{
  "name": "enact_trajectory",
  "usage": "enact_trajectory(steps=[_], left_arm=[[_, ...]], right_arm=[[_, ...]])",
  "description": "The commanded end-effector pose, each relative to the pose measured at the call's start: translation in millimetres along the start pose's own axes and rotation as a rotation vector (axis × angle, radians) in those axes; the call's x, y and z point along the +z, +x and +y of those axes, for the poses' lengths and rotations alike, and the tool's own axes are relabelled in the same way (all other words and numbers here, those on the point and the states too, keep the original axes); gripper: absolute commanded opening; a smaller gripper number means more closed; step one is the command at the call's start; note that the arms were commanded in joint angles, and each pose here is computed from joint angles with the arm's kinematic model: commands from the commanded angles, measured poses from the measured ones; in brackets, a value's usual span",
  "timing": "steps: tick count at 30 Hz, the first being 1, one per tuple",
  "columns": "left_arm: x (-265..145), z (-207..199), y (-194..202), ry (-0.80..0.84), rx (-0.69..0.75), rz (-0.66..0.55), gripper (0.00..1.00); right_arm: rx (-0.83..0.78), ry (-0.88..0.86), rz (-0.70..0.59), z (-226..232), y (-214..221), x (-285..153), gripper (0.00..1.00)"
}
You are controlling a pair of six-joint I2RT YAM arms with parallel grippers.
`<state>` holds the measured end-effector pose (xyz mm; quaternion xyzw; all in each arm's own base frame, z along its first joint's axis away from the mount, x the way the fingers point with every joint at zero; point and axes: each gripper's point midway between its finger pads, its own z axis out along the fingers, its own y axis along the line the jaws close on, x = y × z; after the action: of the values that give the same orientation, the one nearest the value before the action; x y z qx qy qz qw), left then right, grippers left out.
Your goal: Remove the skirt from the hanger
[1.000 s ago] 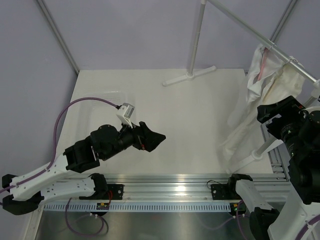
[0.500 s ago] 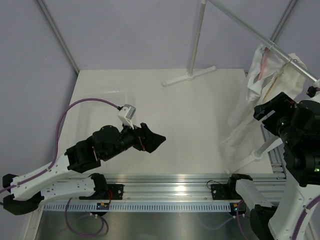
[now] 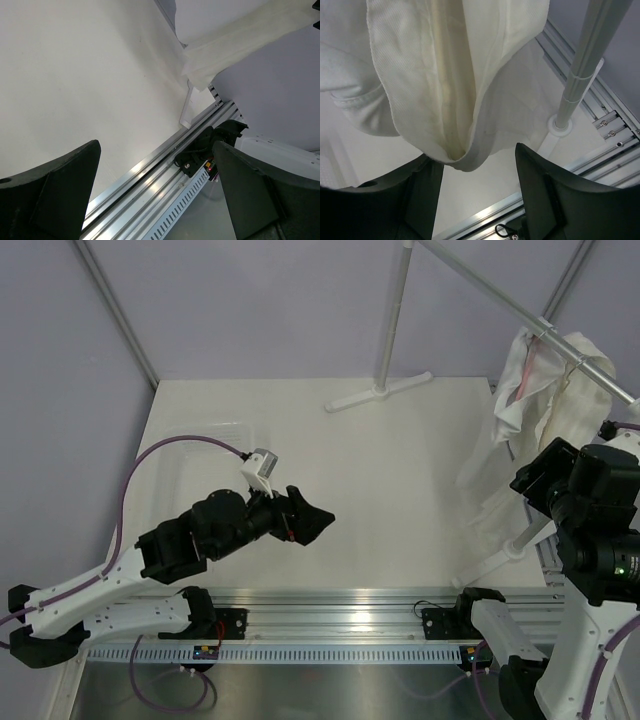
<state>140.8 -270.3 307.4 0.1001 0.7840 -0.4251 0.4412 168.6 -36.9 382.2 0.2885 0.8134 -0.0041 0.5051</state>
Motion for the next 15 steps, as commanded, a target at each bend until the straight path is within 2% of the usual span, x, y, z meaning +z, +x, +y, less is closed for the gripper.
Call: enact_trajectory(steps=[1,15], left_arm=[[3.3,-6.5,-9.0,0.021,0.009,-0.04,0.99],[11.6,-9.4,-0.9,0.034,0.003,-0.011,0.99]], right_arm=[[-0.05,0.032,-0.079,-7.4,-14.5,2.4,0.66],[-0.094,-0.009,-0.222,1.9,-46.2,1.9,0.65]])
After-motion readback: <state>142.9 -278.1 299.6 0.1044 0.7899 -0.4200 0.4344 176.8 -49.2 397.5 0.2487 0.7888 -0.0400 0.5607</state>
